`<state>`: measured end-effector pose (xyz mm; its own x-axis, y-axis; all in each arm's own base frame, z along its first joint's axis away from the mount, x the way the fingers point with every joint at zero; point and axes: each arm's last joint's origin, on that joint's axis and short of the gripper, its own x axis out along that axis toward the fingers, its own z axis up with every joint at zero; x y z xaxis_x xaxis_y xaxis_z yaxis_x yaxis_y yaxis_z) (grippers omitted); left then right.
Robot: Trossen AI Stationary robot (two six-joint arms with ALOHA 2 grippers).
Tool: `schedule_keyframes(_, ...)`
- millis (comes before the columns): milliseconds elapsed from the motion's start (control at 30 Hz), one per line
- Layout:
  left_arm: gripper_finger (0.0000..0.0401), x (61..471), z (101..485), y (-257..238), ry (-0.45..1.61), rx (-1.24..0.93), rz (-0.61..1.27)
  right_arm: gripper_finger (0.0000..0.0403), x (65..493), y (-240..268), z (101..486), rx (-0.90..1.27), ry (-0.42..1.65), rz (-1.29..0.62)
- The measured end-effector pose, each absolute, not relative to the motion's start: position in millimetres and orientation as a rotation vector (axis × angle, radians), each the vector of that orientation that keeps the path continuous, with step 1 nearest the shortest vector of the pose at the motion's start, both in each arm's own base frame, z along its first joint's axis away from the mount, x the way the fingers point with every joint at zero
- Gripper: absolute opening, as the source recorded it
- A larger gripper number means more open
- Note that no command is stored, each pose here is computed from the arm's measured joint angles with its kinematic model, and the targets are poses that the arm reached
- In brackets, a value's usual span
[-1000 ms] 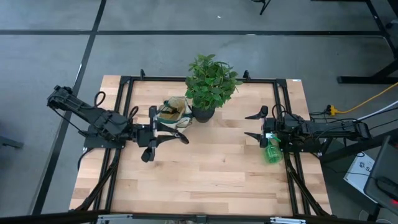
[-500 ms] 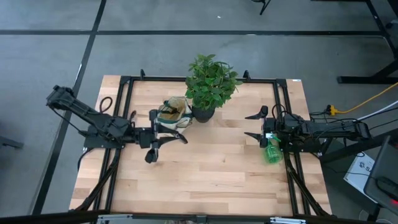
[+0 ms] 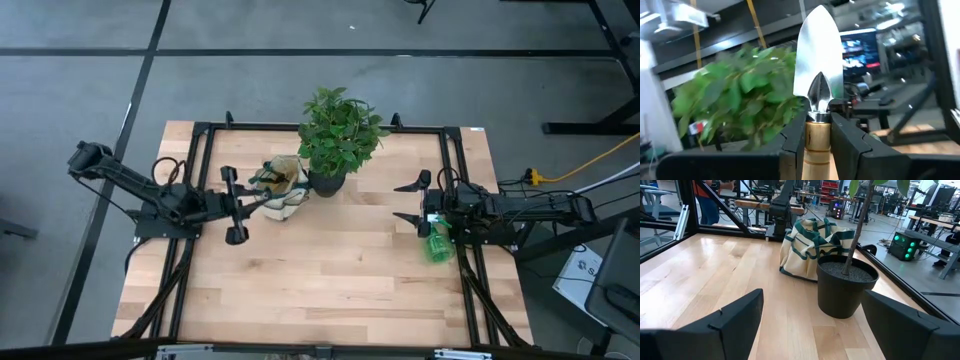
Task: Pick & Place Garden tools in Gardening bag
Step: Put the brown trowel into the white bag
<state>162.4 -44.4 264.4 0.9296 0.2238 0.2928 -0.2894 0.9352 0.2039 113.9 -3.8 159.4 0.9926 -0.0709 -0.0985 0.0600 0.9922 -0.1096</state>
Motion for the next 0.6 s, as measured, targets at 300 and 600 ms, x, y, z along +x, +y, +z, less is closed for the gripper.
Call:
schedule_keyframes(300, 0.0066, 163.3, 242.2, -9.8, -0.222, 0.057, 0.564, 0.0341, 113.9, -3.9, 159.4, -0.107, 0.103, -0.066)
schedule_keyframes(600, 0.0066, 167.5, 235.4, 21.3, -0.214, -0.020, 0.754, 0.0341, 113.9, -3.9, 159.4, -0.106, 0.103, -0.066)
